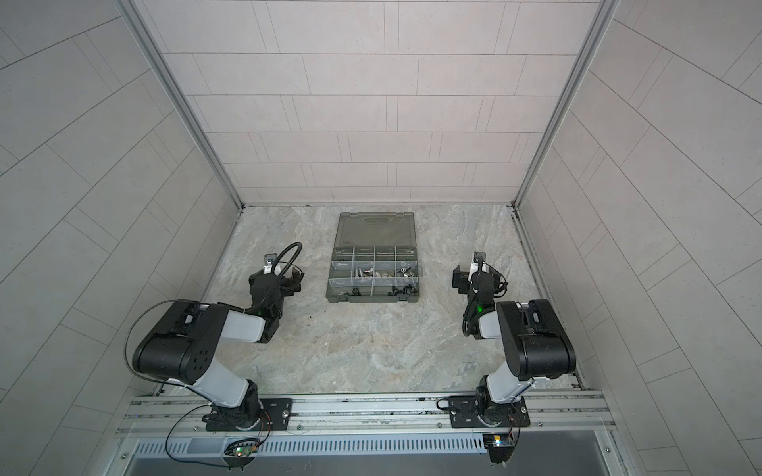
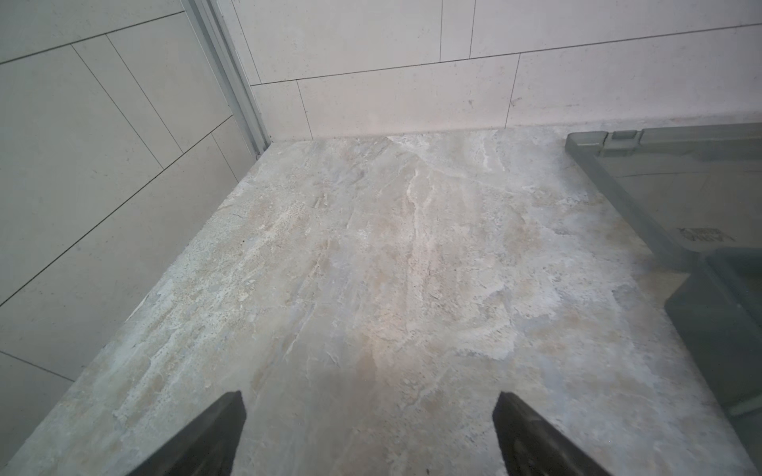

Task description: Sort the screws and nuts into containers

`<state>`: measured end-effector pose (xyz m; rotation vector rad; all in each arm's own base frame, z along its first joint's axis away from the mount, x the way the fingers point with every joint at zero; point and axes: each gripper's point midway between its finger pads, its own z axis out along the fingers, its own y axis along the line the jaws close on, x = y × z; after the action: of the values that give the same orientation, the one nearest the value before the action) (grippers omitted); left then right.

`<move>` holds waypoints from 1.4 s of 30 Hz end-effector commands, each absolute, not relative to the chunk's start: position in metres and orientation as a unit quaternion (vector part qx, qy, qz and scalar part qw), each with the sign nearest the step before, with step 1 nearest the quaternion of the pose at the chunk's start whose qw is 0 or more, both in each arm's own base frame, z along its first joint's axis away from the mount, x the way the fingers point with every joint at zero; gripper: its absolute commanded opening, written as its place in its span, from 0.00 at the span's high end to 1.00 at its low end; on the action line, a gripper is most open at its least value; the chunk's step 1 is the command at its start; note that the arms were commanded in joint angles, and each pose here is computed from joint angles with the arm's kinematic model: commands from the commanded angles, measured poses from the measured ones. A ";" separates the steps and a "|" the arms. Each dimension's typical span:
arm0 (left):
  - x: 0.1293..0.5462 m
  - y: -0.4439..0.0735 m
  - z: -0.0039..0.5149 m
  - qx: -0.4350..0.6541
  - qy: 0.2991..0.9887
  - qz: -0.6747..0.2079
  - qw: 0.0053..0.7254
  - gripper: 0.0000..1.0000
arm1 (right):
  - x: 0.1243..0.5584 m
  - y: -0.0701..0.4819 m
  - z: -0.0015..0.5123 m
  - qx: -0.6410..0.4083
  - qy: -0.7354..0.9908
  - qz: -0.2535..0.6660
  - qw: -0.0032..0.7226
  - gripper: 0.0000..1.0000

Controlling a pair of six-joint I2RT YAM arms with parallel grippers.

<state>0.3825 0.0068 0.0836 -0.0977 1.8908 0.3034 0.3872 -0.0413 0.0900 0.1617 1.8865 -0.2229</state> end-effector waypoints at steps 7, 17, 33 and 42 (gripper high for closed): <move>0.385 0.029 0.096 -0.082 0.793 0.165 0.581 0.00 | 0.387 -0.040 0.092 0.062 0.802 -0.102 0.585 0.01; 0.384 0.032 0.097 -0.087 0.789 0.169 0.584 0.00 | 0.387 -0.040 0.093 0.062 0.802 -0.103 0.585 0.01; 0.383 0.032 0.096 -0.088 0.789 0.172 0.584 0.00 | 0.387 -0.040 0.093 0.062 0.801 -0.104 0.586 0.01; 0.382 0.032 0.097 -0.088 0.786 0.177 0.586 0.00 | 0.387 -0.040 0.093 0.062 0.802 -0.104 0.585 0.01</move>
<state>0.3806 0.0311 0.0892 -0.1909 1.8682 0.4122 0.3877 -0.0399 0.0914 0.1566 1.8808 -0.2244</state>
